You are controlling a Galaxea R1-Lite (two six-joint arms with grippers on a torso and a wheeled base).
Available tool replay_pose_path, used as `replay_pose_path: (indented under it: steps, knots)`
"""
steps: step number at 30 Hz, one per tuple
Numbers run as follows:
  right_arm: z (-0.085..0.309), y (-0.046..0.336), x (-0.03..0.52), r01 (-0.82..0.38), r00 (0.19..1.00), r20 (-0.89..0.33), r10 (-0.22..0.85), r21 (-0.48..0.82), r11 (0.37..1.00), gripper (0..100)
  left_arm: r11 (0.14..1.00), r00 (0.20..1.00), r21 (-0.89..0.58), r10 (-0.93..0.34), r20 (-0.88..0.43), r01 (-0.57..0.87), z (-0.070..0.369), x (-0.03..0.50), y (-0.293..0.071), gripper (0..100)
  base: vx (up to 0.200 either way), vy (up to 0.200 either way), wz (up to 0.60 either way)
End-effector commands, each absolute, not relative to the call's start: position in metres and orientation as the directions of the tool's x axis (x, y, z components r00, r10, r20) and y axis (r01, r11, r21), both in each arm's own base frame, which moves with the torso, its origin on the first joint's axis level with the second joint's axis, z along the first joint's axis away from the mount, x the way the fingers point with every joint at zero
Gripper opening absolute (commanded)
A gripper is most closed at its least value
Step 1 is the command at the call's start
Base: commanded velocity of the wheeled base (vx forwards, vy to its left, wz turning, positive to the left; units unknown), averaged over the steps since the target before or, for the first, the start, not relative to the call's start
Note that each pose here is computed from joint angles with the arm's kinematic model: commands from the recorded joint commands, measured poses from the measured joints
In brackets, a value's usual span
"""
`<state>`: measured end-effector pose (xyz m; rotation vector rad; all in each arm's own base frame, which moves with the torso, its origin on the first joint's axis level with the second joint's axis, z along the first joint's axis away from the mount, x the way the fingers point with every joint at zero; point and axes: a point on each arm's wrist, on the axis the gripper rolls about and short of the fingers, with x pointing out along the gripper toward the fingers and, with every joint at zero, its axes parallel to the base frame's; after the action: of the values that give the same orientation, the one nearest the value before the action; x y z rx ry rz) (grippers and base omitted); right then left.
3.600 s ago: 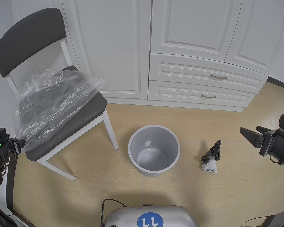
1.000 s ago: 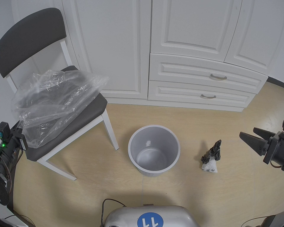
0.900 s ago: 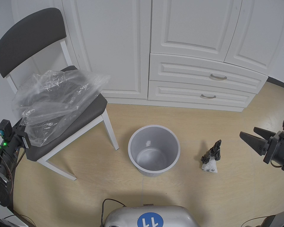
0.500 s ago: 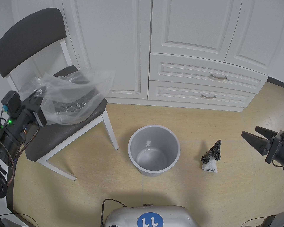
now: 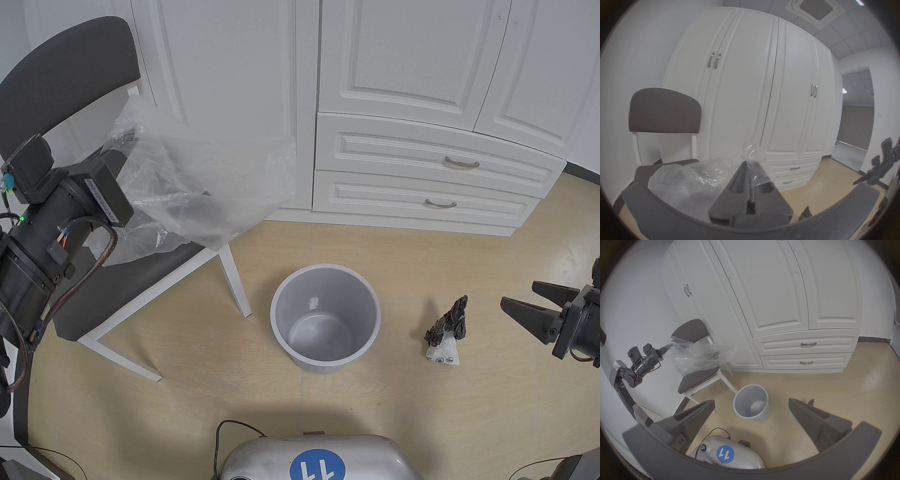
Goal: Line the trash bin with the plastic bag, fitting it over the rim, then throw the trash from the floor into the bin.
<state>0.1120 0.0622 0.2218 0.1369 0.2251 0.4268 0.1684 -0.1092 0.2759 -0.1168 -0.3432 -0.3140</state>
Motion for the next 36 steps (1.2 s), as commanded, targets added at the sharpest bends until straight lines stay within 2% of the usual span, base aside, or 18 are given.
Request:
replay_pose_path:
  steps: [1,17,21,26,36]
  knots:
    - [0.220,0.065,0.113,-0.405,0.877,-0.201,0.436,0.180,0.896,100,0.916,0.866,-0.076,-0.341,0.366,0.393,0.282,0.159,-0.122,0,0.000,0.000,0.00]
    - [0.218,0.068,0.112,-0.410,0.870,-0.200,0.450,0.212,0.887,100,0.888,0.822,-0.089,-0.373,0.431,0.450,0.296,0.136,-0.117,0,0.000,0.000,0.00]
    - [0.210,0.074,0.120,-0.409,0.855,-0.247,0.456,0.220,0.886,100,0.874,0.810,-0.089,-0.398,0.431,0.477,0.296,0.132,-0.121,0,0.000,0.000,0.00]
    - [0.213,0.082,0.118,-0.454,0.840,-0.214,0.498,0.223,0.862,100,0.867,0.802,-0.090,-0.407,0.436,0.489,0.296,0.130,-0.123,0,0.000,0.000,0.00]
    - [0.211,0.094,0.125,-0.433,0.847,-0.214,0.486,0.254,0.865,100,0.835,0.765,-0.095,-0.444,0.466,0.542,0.302,0.114,-0.120,0,0.000,0.000,0.00]
